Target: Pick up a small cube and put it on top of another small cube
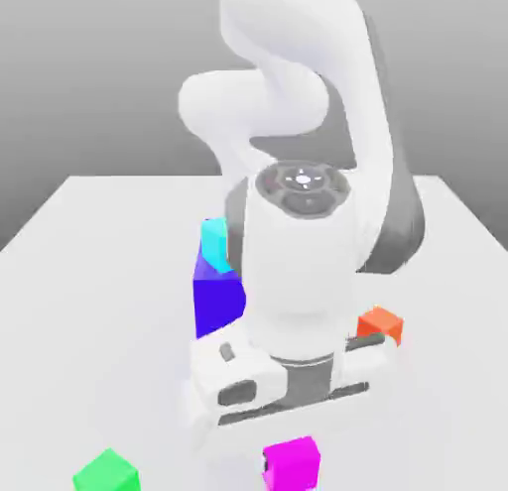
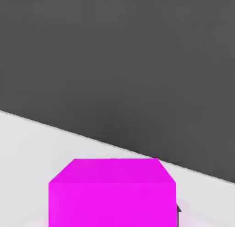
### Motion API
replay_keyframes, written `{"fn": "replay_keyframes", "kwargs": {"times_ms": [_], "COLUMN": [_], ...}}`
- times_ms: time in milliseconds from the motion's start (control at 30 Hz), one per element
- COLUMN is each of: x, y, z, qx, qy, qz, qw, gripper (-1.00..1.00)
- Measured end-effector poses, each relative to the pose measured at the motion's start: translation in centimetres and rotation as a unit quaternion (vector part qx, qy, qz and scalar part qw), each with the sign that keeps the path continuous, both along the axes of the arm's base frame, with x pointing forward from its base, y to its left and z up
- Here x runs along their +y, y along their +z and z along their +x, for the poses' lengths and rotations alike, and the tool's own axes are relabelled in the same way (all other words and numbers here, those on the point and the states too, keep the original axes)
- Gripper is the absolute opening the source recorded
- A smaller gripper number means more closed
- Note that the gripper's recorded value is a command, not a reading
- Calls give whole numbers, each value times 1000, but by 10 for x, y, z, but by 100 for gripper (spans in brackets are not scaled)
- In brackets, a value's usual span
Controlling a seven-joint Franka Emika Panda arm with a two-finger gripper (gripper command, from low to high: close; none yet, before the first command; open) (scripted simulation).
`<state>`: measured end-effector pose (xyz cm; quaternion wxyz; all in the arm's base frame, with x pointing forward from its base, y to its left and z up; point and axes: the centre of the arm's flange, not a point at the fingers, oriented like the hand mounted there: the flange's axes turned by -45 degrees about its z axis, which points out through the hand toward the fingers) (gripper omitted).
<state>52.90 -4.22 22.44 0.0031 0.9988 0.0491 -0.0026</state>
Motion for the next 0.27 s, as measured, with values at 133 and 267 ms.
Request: {"fn": "replay_keyframes", "kwargs": {"times_ms": [133, 267], "x": [-98, -98], "y": [-35, -35], "z": [-16, -16], "qx": [-2, -2], "qy": [-136, -136], "qz": [4, 4], "qw": [991, 991], "gripper": [100, 100]}}
